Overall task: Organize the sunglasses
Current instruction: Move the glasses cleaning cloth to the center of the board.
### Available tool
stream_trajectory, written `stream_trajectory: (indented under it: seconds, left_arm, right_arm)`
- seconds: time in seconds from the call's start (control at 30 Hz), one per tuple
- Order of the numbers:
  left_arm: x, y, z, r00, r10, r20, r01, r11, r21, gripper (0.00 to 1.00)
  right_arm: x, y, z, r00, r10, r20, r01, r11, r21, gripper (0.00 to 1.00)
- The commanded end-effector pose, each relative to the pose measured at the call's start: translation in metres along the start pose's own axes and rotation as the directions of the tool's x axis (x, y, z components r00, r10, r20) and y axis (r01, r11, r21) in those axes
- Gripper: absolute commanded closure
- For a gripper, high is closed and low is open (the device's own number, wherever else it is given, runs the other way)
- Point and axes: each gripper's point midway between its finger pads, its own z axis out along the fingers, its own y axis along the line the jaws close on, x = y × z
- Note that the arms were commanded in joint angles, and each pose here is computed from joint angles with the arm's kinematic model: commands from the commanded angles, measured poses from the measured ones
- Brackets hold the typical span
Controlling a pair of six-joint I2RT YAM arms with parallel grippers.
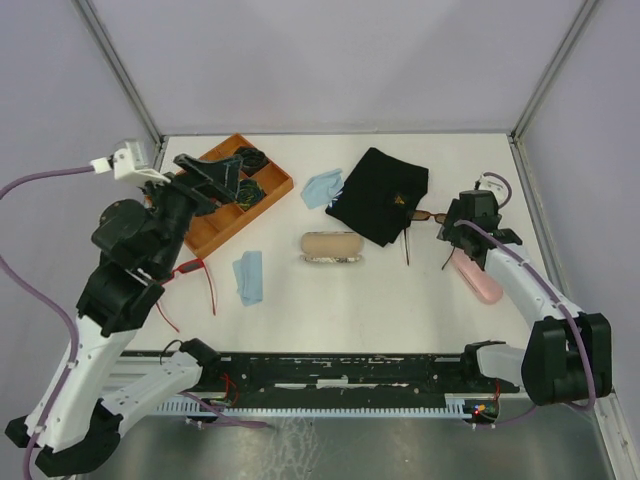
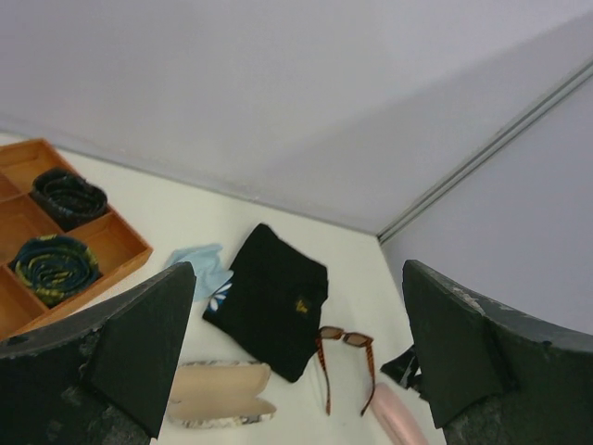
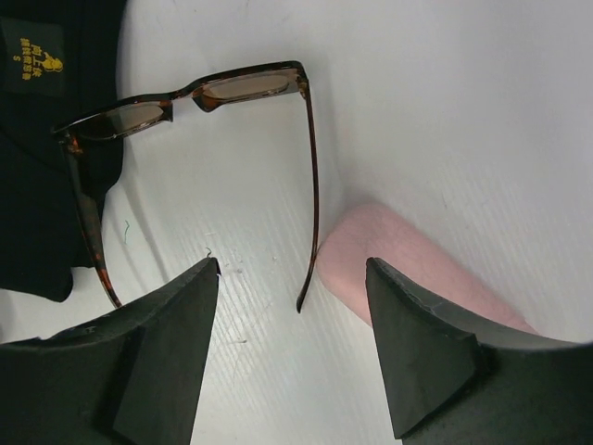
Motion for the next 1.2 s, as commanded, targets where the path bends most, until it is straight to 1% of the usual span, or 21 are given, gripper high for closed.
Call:
stream_trajectory:
  seconds: [0.0,0.13,0.2,0.33,0.43,0.53,0.6,0.67,0.8,0.87,0.93,1.07,1.17]
  left_arm:
    - [0.045,0.029,0.014,0.987,0.119,-0.111,-0.127,0.989,-0.071,0.01]
    - [0.094,0.051,0.031,0.958,0.178,-0.224,-0.204,0.974,-0.099,0.01]
    - [0.117,0.059,0.042,0.934,0.206,-0.291,-0.246,0.964,-0.106,0.00]
    - [0.158,0.100,0.049,0.891,0.198,-0.409,-0.320,0.913,-0.254,0.01]
    - [0.186,0.133,0.040,0.875,0.164,-0.455,-0.345,0.870,-0.351,0.02]
    - [0.218,0.176,0.017,0.859,0.117,-0.498,-0.375,0.805,-0.459,0.04]
    - [0.235,0.202,0.002,0.861,0.092,-0.500,-0.386,0.759,-0.524,0.05]
    - [0.256,0.219,-0.010,0.858,0.043,-0.512,-0.370,0.744,-0.557,0.07]
    - [0.287,0.240,-0.023,0.853,-0.014,-0.522,-0.348,0.730,-0.588,0.14]
    - [0.296,0.250,-0.029,0.842,-0.024,-0.538,-0.365,0.710,-0.603,0.17]
    - [0.307,0.255,-0.033,0.828,-0.051,-0.559,-0.363,0.711,-0.602,0.19]
    - [0.316,0.262,-0.032,0.820,-0.075,-0.568,-0.345,0.727,-0.594,0.30]
    - [0.318,0.269,-0.031,0.813,-0.083,-0.576,-0.348,0.724,-0.596,0.41]
  right_arm:
    - [-0.025,0.021,-0.004,0.999,0.022,0.043,-0.017,0.994,-0.106,0.27]
    - [-0.034,0.034,-0.008,0.999,0.007,0.044,0.001,0.986,-0.167,0.27]
    - [-0.034,0.038,-0.011,0.999,-0.009,0.032,0.015,0.982,-0.188,0.28]
    - [-0.027,0.039,-0.015,0.998,-0.056,-0.008,0.053,0.977,-0.207,0.28]
    - [-0.020,0.040,-0.019,0.997,-0.074,-0.032,0.065,0.971,-0.228,0.29]
    - [-0.015,0.042,-0.023,0.997,-0.072,-0.037,0.060,0.966,-0.251,0.31]
    - [-0.013,0.042,-0.025,0.996,-0.078,-0.042,0.064,0.963,-0.261,0.31]
    - [-0.010,0.043,-0.027,0.995,-0.089,-0.046,0.073,0.960,-0.272,0.31]
    - [-0.006,0.044,-0.030,0.993,-0.103,-0.051,0.084,0.953,-0.290,0.32]
    - [-0.004,0.046,-0.030,0.992,-0.111,-0.056,0.090,0.950,-0.299,0.32]
    - [-0.004,0.047,-0.031,0.992,-0.115,-0.056,0.092,0.947,-0.307,0.32]
    - [-0.004,0.050,-0.032,0.991,-0.120,-0.058,0.095,0.942,-0.321,0.32]
    - [-0.003,0.052,-0.032,0.991,-0.123,-0.062,0.095,0.938,-0.333,0.32]
